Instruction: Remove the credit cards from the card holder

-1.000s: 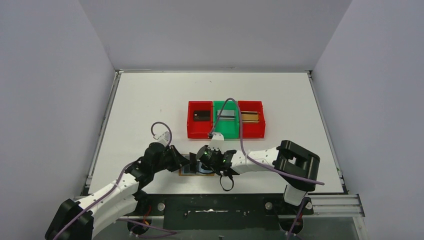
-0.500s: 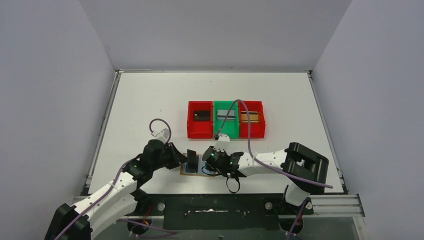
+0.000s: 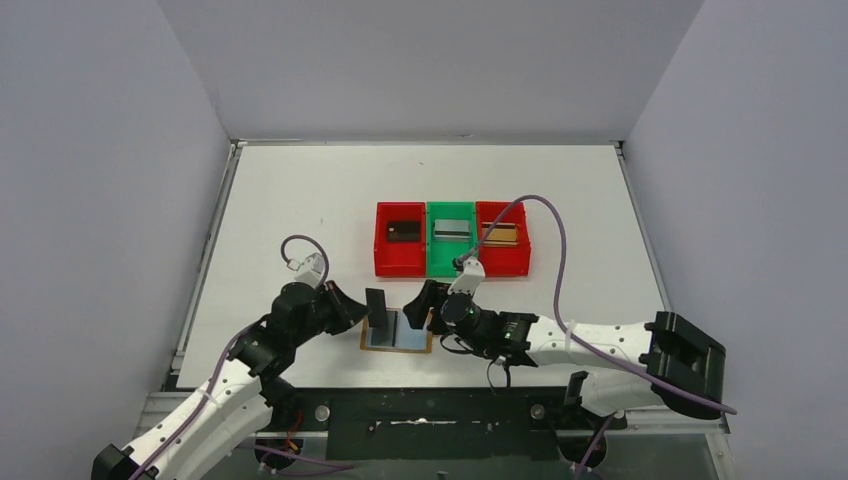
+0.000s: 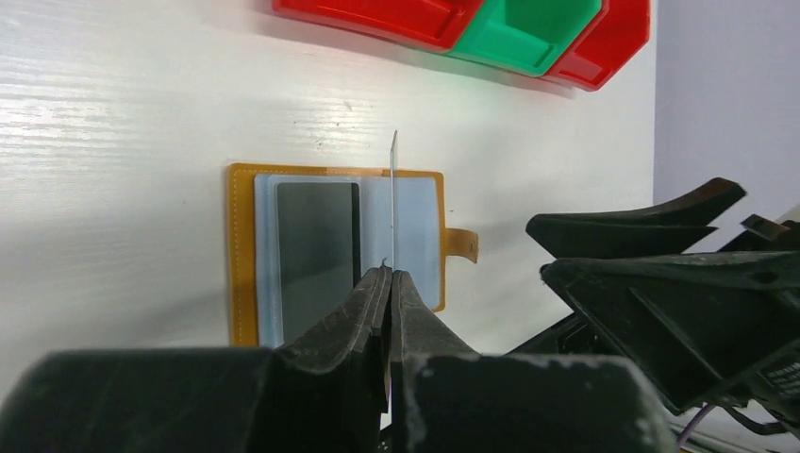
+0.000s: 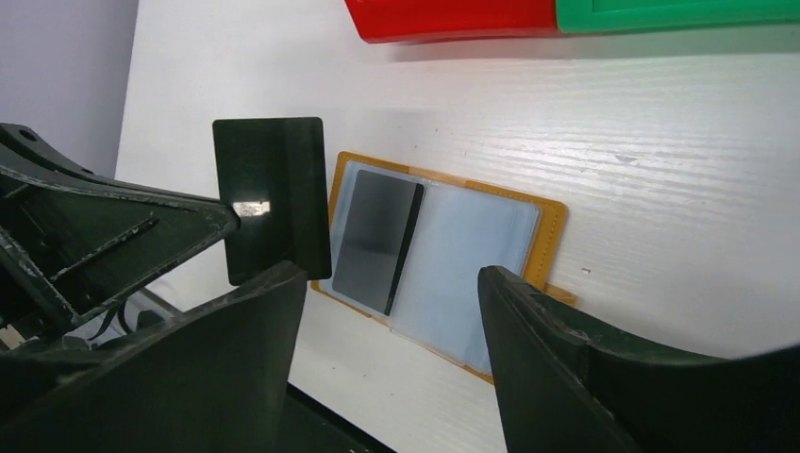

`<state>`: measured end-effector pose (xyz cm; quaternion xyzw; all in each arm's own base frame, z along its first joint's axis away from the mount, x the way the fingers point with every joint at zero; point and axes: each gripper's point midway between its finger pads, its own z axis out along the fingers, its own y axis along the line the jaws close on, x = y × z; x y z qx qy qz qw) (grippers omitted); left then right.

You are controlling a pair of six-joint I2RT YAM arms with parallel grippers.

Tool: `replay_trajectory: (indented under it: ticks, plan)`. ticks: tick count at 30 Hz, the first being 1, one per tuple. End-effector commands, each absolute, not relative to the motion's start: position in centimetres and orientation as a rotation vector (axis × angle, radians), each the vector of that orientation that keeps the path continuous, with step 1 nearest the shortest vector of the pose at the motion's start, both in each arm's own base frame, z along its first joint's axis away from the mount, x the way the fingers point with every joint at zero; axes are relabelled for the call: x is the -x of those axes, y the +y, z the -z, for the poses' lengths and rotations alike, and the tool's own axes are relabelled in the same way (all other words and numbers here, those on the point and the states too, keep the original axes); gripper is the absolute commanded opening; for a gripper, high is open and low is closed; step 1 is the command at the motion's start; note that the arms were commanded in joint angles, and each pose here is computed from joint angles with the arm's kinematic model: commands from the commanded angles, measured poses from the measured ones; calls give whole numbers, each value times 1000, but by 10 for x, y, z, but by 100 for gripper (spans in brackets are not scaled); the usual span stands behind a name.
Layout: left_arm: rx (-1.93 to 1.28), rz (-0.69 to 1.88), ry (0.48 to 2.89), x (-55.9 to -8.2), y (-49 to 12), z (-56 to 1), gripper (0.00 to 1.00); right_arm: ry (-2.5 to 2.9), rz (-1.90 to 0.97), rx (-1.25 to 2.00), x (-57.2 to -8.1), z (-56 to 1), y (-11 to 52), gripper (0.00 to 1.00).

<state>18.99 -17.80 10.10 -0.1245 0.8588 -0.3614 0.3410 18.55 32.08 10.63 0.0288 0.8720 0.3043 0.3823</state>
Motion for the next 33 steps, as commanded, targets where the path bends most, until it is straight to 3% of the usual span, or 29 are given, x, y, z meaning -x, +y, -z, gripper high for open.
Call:
replay_trajectory:
  ticks: [1,9,16,24,33]
  plan:
    - [308,1023,2115,-198,-184,-137,0,2099,-953,-102,-189,-126,331,71]
    - [263,1256,2027,-180,-201,-152,0,1814,-1311,-130,-180,-150,333,78]
    - [255,1371,1957,-173,-207,-163,0,1777,-1477,71,-166,-177,367,73]
    - [208,1473,1913,-165,-215,-175,0,1751,-1654,81,-173,-185,377,54]
    - [205,1477,1926,-165,-216,-172,0,1723,-1751,46,-172,-183,379,40]
